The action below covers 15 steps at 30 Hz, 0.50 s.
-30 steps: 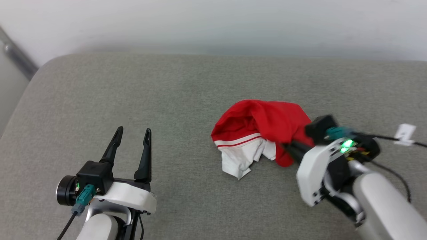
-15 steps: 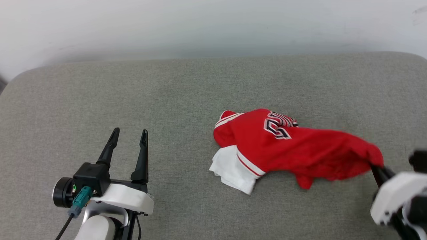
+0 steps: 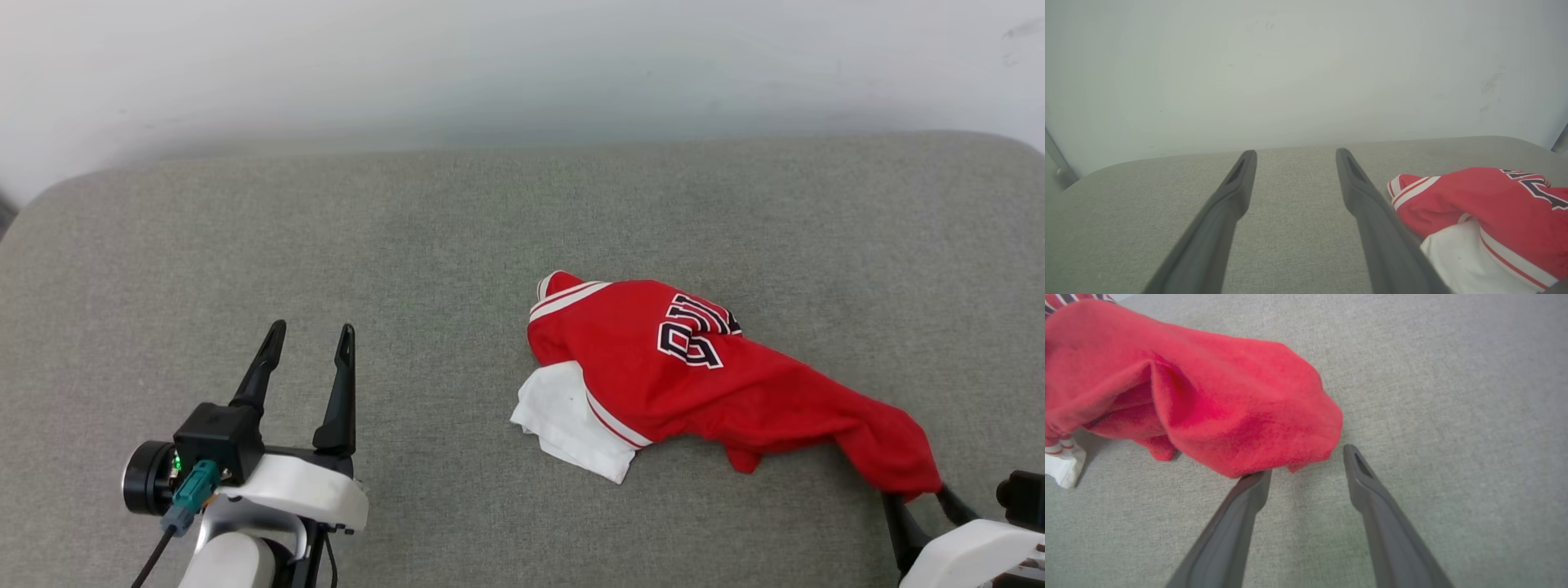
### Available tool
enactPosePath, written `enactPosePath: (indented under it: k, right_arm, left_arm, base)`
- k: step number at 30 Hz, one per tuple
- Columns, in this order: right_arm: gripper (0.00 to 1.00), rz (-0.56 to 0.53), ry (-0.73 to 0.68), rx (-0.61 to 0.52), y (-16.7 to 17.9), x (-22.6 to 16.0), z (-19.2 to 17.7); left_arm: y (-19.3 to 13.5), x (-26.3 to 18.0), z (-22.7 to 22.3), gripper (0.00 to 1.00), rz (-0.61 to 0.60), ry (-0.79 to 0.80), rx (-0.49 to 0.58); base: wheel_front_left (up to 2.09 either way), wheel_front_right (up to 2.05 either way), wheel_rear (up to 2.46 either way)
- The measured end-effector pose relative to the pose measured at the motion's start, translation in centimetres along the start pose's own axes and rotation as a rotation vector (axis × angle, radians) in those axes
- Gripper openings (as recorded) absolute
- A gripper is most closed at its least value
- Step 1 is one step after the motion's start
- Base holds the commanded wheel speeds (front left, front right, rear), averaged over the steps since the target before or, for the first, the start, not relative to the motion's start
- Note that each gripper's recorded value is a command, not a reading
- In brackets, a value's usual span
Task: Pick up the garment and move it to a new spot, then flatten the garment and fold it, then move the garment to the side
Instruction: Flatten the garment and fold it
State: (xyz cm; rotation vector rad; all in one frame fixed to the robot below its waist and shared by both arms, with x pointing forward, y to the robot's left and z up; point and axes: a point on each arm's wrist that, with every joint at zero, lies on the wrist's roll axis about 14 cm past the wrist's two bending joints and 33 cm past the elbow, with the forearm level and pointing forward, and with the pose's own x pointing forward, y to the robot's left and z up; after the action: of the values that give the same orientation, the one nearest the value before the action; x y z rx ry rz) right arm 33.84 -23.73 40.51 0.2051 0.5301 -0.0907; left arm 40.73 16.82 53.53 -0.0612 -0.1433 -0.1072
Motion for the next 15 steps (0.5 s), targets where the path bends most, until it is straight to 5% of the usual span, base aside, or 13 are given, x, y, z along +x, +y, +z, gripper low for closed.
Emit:
enactPosePath:
  k: [15]
  right_arm:
    - [1.00, 0.081, -0.406, -0.142, 4.1, -4.8, 7.5]
  left_arm:
    - [0.6, -2.8, 0.5, 1.00, 0.041, 0.012, 0.004]
  base:
    - [0.00, 0.00, 0.00]
